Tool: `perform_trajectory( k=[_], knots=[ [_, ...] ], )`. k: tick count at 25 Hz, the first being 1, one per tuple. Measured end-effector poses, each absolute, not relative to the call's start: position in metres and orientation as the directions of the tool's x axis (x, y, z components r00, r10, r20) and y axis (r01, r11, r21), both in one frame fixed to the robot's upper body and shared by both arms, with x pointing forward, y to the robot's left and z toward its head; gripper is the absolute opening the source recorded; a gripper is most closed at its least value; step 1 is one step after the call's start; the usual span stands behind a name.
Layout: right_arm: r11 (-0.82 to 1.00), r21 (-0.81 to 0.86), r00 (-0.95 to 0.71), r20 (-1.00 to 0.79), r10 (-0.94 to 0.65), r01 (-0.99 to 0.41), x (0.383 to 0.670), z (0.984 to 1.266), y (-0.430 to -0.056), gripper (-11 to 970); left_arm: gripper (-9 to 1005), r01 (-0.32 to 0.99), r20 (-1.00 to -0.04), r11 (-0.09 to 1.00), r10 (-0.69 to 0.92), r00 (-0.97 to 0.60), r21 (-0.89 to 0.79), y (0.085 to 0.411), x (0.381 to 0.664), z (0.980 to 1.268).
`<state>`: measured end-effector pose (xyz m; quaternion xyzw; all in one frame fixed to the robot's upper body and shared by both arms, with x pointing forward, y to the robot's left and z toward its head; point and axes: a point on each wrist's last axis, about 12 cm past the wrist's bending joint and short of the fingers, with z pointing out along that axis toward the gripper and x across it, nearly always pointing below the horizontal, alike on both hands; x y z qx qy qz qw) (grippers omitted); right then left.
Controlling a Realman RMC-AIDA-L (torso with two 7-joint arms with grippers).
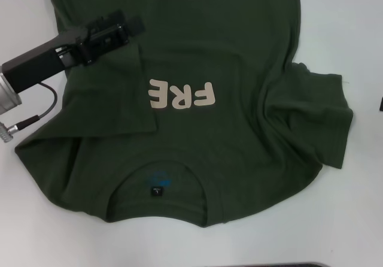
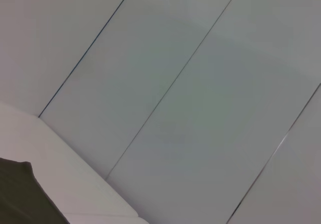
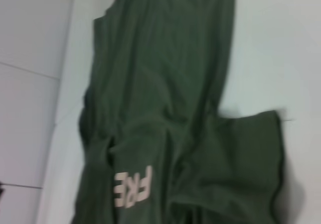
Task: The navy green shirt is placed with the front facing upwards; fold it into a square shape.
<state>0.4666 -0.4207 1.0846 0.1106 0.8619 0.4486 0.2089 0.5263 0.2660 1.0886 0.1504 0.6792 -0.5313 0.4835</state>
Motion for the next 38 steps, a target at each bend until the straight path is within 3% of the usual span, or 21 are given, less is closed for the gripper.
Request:
perform_trajectory(
  k=[38],
  knots=[
    [0.634,0.773,-0.870,-0.309,0.385,0.006,0.497,1.049,-0.378,857,874,0.691,-0.810,0.422,-0.315,-0.495,-0.586,0.267,0.527,1.082]
  ],
)
